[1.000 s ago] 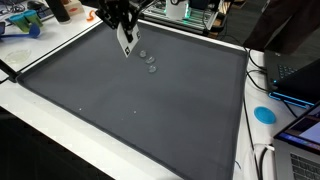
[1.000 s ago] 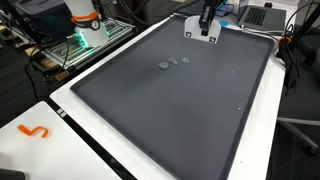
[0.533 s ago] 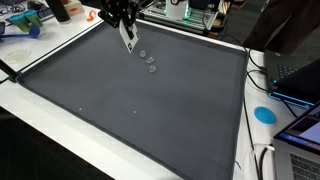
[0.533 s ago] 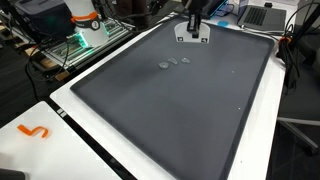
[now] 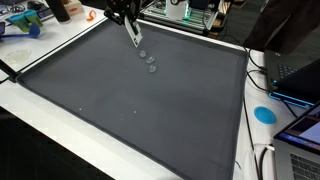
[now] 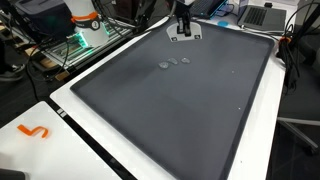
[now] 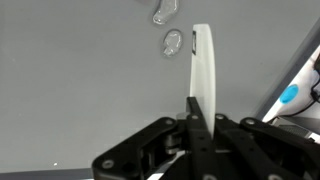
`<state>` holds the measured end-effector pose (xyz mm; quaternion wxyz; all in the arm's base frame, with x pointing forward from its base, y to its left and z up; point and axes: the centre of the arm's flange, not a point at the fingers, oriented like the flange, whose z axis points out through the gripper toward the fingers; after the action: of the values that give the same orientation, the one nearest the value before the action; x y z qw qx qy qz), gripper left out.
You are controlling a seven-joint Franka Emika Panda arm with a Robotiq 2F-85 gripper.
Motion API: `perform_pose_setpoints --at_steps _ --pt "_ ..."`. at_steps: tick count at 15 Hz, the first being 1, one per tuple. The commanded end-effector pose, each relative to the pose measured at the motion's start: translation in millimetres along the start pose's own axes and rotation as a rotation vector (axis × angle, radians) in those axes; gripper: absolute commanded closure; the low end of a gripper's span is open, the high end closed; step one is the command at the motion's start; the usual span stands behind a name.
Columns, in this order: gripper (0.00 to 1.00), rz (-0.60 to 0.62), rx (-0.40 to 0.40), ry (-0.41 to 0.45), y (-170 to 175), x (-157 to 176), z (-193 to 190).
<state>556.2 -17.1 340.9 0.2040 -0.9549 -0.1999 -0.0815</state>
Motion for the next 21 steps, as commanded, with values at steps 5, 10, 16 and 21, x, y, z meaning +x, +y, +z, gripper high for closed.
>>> perform_pose_setpoints --at_steps 5,10,16,21 --pt "0.99 -0.054 0.048 0.047 -1.2 -35.4 -7.9" --pt "0.99 -0.087 0.071 0.068 -4.4 -43.5 -6.0" --pt "0.99 -0.114 0.072 0.083 -7.9 -55.9 -1.6" --pt "0.99 -0.148 0.063 0.078 -16.6 -55.8 1.0"
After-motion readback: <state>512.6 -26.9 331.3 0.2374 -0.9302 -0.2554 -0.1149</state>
